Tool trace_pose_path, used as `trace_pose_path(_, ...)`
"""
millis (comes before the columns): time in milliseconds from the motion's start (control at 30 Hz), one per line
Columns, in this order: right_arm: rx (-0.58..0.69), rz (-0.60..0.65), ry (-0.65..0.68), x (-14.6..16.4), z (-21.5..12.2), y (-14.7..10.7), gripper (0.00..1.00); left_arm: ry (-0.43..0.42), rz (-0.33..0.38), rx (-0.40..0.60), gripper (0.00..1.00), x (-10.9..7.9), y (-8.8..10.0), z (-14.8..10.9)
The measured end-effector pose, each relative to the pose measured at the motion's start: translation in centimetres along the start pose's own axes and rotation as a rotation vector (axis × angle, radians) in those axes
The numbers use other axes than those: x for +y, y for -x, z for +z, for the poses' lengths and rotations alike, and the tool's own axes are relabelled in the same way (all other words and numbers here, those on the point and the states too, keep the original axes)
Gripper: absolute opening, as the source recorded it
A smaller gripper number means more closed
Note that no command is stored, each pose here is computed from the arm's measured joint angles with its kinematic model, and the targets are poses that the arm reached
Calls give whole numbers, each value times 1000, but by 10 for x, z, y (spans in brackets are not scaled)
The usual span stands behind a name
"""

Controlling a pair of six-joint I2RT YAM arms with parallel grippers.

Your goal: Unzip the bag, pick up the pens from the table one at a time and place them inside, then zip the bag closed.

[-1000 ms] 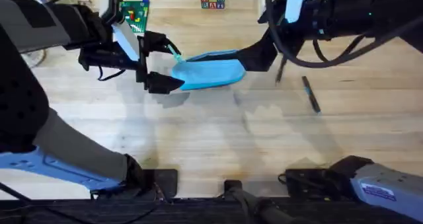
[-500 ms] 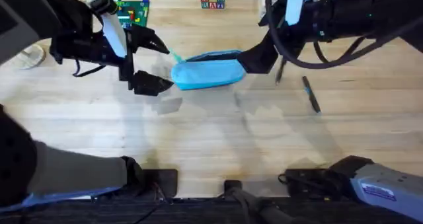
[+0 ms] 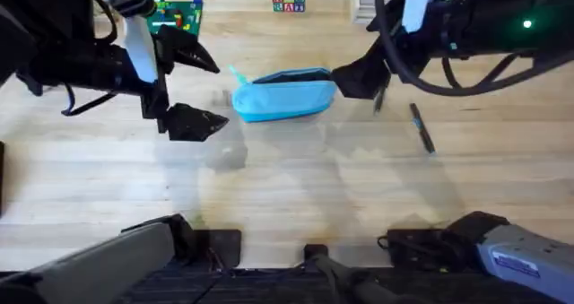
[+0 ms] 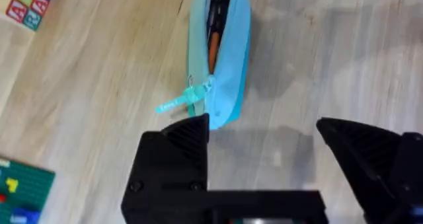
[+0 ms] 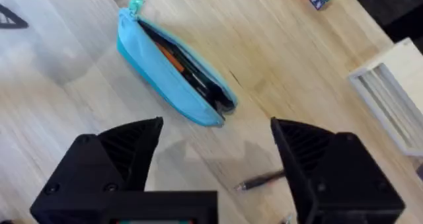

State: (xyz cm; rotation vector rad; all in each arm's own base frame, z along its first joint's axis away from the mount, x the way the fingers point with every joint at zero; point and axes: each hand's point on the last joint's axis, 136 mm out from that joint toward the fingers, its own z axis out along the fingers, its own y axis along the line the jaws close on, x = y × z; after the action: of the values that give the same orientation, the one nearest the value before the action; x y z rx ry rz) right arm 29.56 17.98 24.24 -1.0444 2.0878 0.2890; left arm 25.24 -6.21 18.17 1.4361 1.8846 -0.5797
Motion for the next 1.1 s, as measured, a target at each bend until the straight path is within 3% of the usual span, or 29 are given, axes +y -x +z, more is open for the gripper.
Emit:
trace_pose_path(233, 46, 17, -12, 1, -5, -12, 984, 58, -187, 70, 995, -1, -4, -9)
trace_pose_path(333, 64, 10, -8, 2, -5, -16, 844, 82, -272, 84, 995, -2, -4, -13)
trace_pose_path(500, 85, -51, -4, 3, -6, -21, 539, 137, -381, 99, 996, -5, -1, -21)
trace_pose_path(633, 86, -103, -5, 2, -6, -21, 69, 194, -447, 104, 995, -6, 4, -30)
trace_pose_path(767, 87, -159, -3, 2, -6, -21, 30, 265, -476, 83, 995, -8, 17, -45)
trace_pose_path(1100, 66, -307, 35, -1, -5, -22, 29, 280, -496, 82, 995, -9, 18, -47)
